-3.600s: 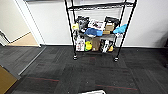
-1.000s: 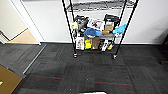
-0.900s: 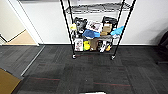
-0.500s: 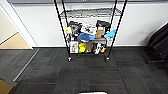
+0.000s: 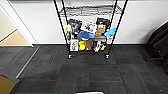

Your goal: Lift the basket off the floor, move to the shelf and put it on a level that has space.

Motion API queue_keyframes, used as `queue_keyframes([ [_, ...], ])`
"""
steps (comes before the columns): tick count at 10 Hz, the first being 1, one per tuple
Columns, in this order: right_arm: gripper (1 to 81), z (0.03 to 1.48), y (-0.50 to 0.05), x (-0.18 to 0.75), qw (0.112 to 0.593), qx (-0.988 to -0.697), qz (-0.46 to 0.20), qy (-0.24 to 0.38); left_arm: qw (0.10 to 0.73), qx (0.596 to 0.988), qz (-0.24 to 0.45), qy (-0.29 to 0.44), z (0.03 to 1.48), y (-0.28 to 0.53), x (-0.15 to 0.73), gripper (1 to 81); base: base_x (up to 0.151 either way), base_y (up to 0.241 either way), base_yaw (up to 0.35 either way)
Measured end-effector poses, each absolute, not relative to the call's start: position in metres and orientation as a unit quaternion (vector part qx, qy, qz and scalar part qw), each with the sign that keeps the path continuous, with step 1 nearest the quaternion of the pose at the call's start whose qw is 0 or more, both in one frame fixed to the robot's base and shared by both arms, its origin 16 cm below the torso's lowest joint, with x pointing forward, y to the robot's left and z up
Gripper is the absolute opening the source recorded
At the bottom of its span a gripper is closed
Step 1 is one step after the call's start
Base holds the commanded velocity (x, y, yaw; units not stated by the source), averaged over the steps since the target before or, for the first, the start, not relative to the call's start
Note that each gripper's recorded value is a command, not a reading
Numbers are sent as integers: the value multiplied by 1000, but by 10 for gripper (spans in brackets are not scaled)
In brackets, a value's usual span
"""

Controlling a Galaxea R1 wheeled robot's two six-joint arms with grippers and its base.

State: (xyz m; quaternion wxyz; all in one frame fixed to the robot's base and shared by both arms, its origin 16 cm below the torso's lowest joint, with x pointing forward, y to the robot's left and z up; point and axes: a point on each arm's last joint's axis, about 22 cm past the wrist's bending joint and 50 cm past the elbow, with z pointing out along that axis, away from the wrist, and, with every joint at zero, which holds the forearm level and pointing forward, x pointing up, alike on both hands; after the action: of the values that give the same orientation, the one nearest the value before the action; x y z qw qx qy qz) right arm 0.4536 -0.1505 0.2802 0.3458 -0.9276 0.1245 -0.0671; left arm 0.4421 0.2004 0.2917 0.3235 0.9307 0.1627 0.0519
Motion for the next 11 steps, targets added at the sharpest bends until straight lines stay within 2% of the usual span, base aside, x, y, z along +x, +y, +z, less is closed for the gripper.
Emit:
queue_keyframes([
  [3,10,311,-159,450,347,-927,-73,122,336,926,58,162,327,194,440,10,0,0,0],
  [11,10,437,-163,471,354,-920,-143,93,347,921,125,127,447,181,473,10,0,0,0],
])
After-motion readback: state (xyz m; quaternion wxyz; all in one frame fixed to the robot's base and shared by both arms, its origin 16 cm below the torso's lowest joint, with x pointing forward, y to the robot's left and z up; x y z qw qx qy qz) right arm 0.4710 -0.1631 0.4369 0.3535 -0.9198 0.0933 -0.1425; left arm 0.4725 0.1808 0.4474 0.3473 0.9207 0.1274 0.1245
